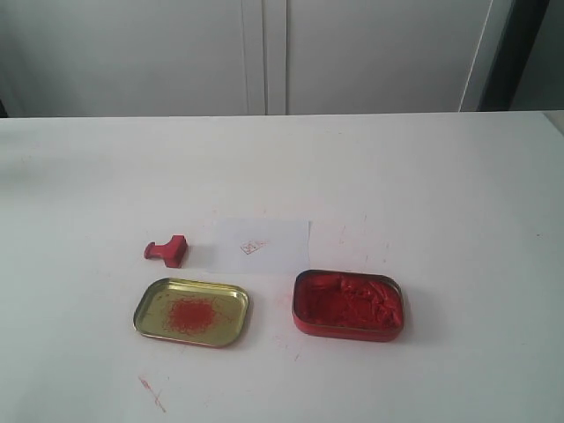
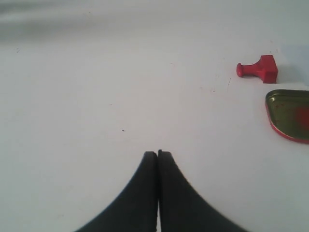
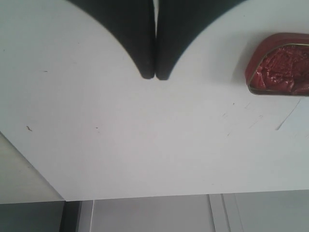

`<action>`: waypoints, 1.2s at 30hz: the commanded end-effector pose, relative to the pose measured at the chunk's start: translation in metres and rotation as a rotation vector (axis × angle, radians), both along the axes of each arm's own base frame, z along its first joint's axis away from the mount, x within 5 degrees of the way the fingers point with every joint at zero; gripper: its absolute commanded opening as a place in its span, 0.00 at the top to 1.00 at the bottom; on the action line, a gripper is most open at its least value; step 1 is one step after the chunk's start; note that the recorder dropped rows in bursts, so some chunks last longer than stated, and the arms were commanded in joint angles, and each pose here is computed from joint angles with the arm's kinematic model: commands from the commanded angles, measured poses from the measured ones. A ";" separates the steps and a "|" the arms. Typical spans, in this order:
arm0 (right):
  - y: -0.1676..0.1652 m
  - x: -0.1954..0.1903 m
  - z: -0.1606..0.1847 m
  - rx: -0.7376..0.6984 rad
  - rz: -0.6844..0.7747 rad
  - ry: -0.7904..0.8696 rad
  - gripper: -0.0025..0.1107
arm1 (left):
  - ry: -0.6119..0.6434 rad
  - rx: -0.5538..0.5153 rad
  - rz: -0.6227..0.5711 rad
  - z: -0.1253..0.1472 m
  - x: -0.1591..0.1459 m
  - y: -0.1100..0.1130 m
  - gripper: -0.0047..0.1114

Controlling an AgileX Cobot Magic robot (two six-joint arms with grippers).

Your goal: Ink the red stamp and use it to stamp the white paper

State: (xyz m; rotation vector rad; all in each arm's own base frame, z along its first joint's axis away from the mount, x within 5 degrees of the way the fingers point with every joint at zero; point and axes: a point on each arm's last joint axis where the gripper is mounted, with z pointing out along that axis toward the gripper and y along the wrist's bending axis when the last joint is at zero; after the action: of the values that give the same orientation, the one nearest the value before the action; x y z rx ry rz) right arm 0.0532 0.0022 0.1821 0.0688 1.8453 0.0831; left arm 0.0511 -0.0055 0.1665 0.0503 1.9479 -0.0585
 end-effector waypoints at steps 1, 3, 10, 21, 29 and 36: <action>0.000 0.000 0.000 0.006 -0.007 -0.013 0.98 | -0.004 -0.003 0.005 -0.001 0.000 0.000 0.96; 0.000 0.000 0.000 0.006 -0.007 -0.013 0.98 | -0.006 0.017 -0.003 -0.001 0.000 0.000 0.96; 0.000 0.000 0.000 0.006 -0.007 -0.013 0.98 | -0.006 0.029 -0.004 -0.001 0.000 0.001 0.96; 0.000 0.000 0.000 0.006 -0.007 -0.013 0.98 | -0.006 0.046 -0.003 -0.001 0.000 0.001 0.96; 0.000 0.000 0.000 0.006 -0.007 -0.013 0.98 | -0.006 0.046 -0.003 -0.001 0.000 0.001 0.96; 0.000 0.000 0.000 0.006 -0.007 -0.013 0.98 | -0.006 0.046 -0.003 -0.001 0.000 0.001 0.96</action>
State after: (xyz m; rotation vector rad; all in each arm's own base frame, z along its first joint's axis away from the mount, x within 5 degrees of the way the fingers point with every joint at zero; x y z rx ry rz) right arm 0.0532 0.0022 0.1821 0.0693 1.8453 0.0836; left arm 0.0511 -0.0046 0.1664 0.0823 1.9476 -0.0230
